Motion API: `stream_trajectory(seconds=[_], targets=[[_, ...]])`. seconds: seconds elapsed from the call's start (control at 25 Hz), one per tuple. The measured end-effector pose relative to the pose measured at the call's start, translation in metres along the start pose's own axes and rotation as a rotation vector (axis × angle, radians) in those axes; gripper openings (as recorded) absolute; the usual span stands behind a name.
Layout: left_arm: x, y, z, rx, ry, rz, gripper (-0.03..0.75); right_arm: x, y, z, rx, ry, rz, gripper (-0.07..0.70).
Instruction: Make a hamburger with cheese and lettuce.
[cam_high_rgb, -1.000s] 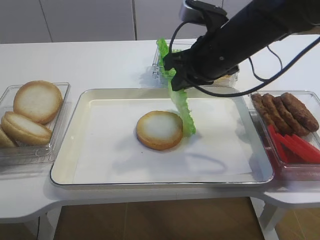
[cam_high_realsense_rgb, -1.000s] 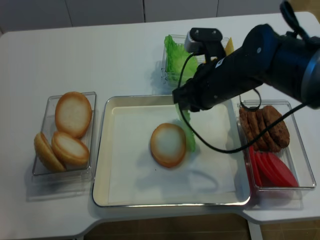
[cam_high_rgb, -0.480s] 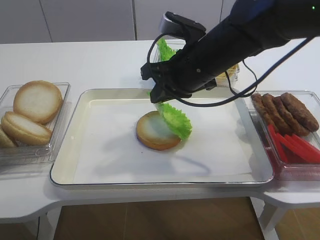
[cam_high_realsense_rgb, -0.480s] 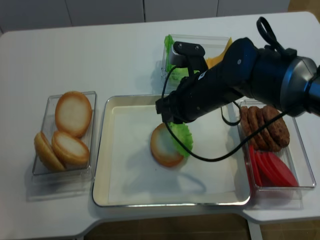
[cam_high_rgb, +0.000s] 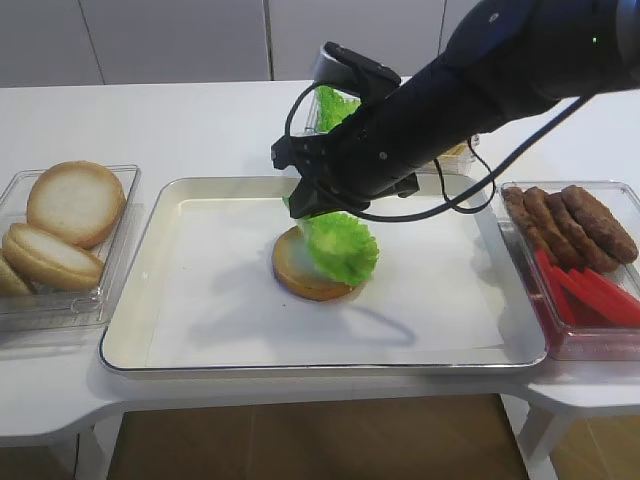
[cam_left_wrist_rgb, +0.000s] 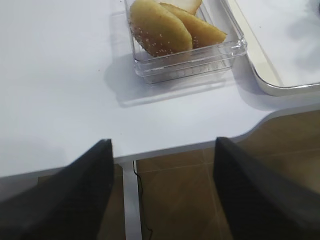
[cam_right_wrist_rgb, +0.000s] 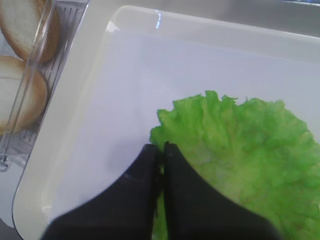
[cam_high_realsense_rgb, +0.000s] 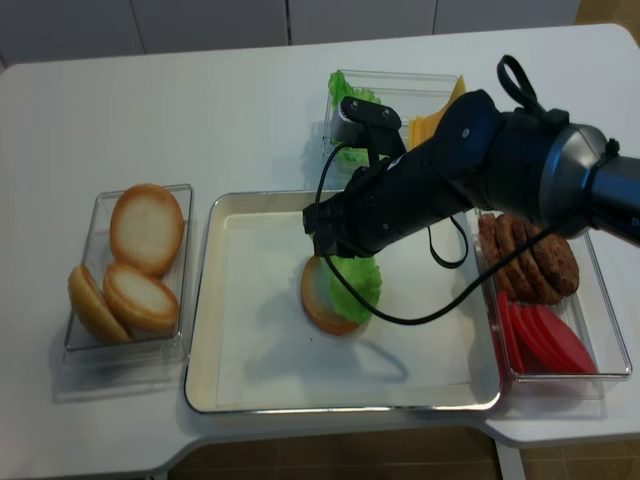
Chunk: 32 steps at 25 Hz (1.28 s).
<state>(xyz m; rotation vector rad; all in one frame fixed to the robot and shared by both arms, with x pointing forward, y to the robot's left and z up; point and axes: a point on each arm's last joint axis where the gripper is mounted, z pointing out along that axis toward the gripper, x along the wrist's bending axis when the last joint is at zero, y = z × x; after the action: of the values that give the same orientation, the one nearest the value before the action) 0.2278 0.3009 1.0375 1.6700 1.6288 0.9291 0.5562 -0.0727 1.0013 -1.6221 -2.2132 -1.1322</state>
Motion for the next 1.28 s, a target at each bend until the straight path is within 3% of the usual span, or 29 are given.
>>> stream_trajectory(seconds=[0.4, 0.84, 1.12, 1.28], targets=[[0.000, 0.000, 0.000, 0.000, 0.000, 0.000, 0.468, 0.000, 0.000, 0.001, -0.001, 0.008, 0.016, 0.054], [0.000, 0.000, 0.000, 0.000, 0.000, 0.000, 0.468, 0.001, -0.002, 0.001, 0.024, 0.021, 0.017, 0.314], [0.000, 0.000, 0.000, 0.000, 0.000, 0.000, 0.468, 0.003, -0.003, 0.000, 0.033, 0.029, 0.015, 0.331], [0.000, 0.000, 0.000, 0.000, 0.000, 0.000, 0.468, 0.012, 0.000, -0.017, 0.001, 0.028, -0.016, 0.333]])
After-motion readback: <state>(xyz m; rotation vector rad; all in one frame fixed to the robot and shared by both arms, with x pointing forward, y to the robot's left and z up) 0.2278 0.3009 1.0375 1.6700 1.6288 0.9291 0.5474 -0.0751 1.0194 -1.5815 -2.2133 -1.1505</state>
